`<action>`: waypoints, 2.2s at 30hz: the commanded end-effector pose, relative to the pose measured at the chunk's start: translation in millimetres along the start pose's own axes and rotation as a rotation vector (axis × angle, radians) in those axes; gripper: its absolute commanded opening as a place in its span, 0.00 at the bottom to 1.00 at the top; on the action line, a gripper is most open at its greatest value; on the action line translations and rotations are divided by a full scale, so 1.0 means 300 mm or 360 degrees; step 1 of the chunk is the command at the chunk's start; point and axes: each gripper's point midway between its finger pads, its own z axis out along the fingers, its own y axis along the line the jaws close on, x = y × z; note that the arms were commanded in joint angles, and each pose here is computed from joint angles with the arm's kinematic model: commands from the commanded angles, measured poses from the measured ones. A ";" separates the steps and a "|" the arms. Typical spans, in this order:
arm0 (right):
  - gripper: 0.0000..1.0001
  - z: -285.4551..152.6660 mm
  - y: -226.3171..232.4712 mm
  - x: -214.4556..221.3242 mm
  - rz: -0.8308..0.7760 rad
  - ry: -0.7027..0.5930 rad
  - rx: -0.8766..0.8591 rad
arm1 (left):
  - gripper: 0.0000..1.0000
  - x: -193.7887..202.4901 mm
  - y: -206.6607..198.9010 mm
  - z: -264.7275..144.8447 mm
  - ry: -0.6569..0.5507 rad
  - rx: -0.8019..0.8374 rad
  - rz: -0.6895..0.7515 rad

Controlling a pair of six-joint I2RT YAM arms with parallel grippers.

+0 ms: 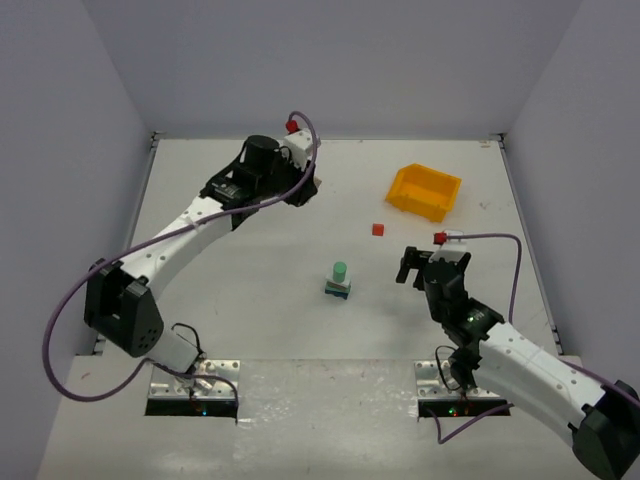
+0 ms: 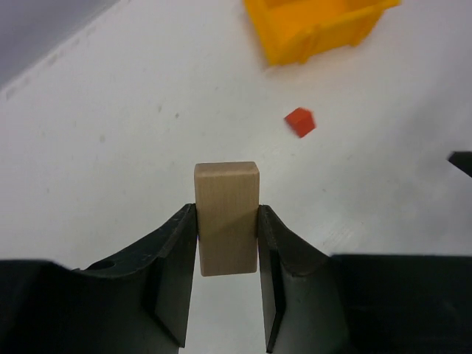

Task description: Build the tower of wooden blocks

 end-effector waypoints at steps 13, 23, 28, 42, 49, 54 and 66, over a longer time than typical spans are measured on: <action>0.99 -0.046 -0.114 -0.077 0.0013 -0.0031 0.0305 | 0.00 -0.092 -0.498 -0.264 -0.0110 0.1068 0.1353; 0.99 -0.056 -0.144 -0.056 -0.0006 0.0028 0.0389 | 0.00 0.053 -0.551 -0.228 0.0148 0.1231 0.1355; 0.99 -0.054 -0.145 -0.051 -0.0002 0.0036 0.0399 | 0.00 0.070 -0.559 -0.191 0.0212 0.1199 0.1282; 0.99 -0.055 -0.160 -0.055 -0.0014 0.0027 0.0441 | 0.00 0.156 -0.554 -0.163 0.0387 0.1128 0.1278; 0.99 -0.056 -0.173 -0.054 -0.0024 0.0022 0.0477 | 0.00 0.190 -0.541 -0.132 0.0447 0.1066 0.1326; 0.99 -0.060 -0.184 -0.055 -0.0029 0.0030 0.0512 | 0.00 0.220 -0.548 -0.137 0.0486 0.1096 0.1345; 0.99 -0.062 -0.195 -0.052 -0.0036 0.0025 0.0539 | 0.00 0.255 -0.546 -0.117 0.0551 0.1101 0.1382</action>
